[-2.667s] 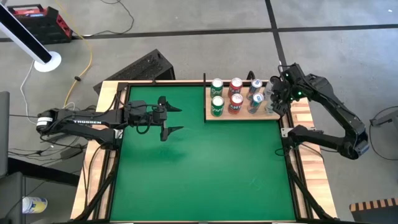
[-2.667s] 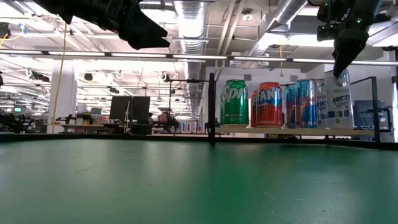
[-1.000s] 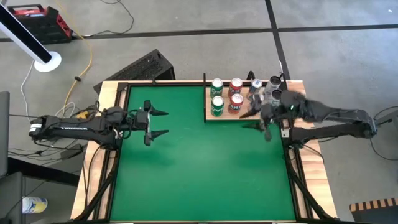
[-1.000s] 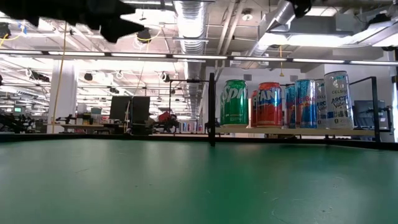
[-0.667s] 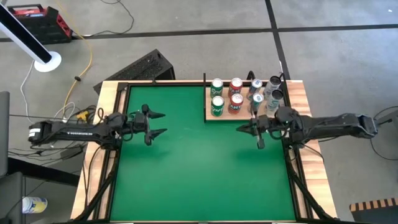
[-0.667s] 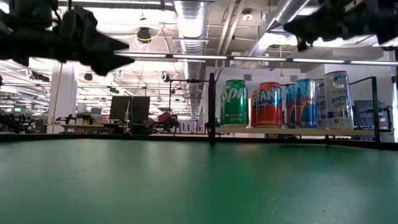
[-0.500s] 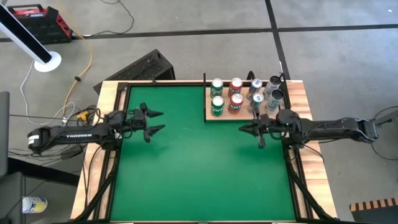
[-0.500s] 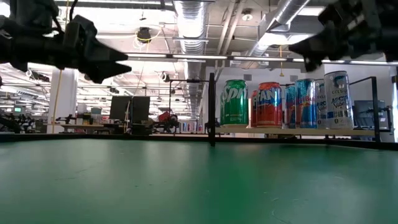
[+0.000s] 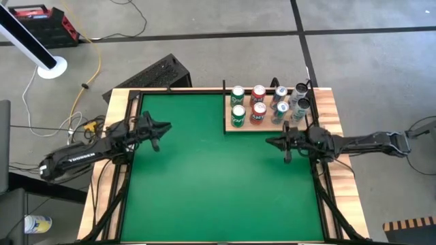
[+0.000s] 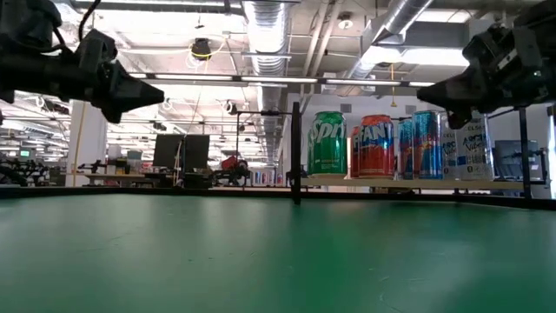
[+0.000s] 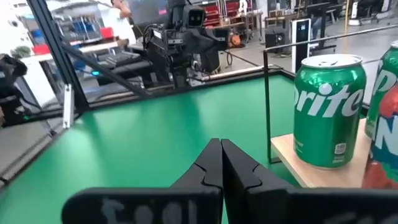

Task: Place canned beverage on shelf
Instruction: Return to Home Position

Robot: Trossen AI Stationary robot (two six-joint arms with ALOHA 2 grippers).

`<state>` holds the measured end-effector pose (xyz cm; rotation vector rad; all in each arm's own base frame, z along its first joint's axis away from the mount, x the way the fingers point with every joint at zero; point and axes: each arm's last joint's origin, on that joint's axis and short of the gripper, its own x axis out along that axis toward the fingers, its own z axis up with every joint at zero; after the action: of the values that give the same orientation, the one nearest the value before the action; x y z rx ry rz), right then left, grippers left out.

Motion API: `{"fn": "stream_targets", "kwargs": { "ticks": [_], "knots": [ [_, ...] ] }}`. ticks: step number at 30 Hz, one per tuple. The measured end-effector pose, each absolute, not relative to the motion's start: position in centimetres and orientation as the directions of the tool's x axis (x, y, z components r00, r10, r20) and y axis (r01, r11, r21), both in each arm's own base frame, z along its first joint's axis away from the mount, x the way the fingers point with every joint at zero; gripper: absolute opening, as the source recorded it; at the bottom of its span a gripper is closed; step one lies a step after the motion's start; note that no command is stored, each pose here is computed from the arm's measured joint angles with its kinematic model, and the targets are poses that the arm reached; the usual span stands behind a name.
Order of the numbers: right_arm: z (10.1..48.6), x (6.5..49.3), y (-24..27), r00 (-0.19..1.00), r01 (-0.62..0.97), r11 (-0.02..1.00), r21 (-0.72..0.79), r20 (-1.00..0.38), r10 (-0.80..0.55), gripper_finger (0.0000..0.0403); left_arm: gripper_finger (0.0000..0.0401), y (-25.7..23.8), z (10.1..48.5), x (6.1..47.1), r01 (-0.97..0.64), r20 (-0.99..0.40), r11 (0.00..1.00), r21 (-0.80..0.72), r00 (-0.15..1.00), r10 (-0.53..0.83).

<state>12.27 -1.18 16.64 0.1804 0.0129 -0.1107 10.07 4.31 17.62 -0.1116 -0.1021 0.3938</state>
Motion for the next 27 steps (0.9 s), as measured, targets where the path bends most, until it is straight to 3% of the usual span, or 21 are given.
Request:
{"fn": "stream_targets", "kwargs": {
  "ticks": [2, 4, 9, 27],
  "knots": [
    [16.5, 12.3, -1.0, 0.992, 0.123, 0.98, 0.156, -0.032, -0.119, 0.0018, 0.0021, 4.2, 17.5, 9.6, -0.419, 0.075, 0.899, -0.125, 0.9, 0.429],
    [16.4, 12.3, -1.0, 0.988, 0.149, 0.978, 0.147, -0.048, -0.144, 0.0024, 0.0009, 4.1, 17.5, 9.1, -0.443, 0.082, 0.888, -0.126, 0.887, 0.455],
    [16.3, 12.3, -1.0, 0.977, 0.214, 0.939, 0.269, -0.058, -0.205, 0.0043, 0.0001, 4.0, 17.2, 8.9, -0.447, 0.057, 0.885, -0.128, 0.888, 0.457],
    [15.3, 12.2, -1.0, 0.966, 0.241, 0.936, 0.257, -0.156, -0.205, 0.005, 0.0004, 4.0, 16.7, 9.1, -0.412, -0.012, 0.9, -0.143, 0.91, 0.415]
  ]
}}
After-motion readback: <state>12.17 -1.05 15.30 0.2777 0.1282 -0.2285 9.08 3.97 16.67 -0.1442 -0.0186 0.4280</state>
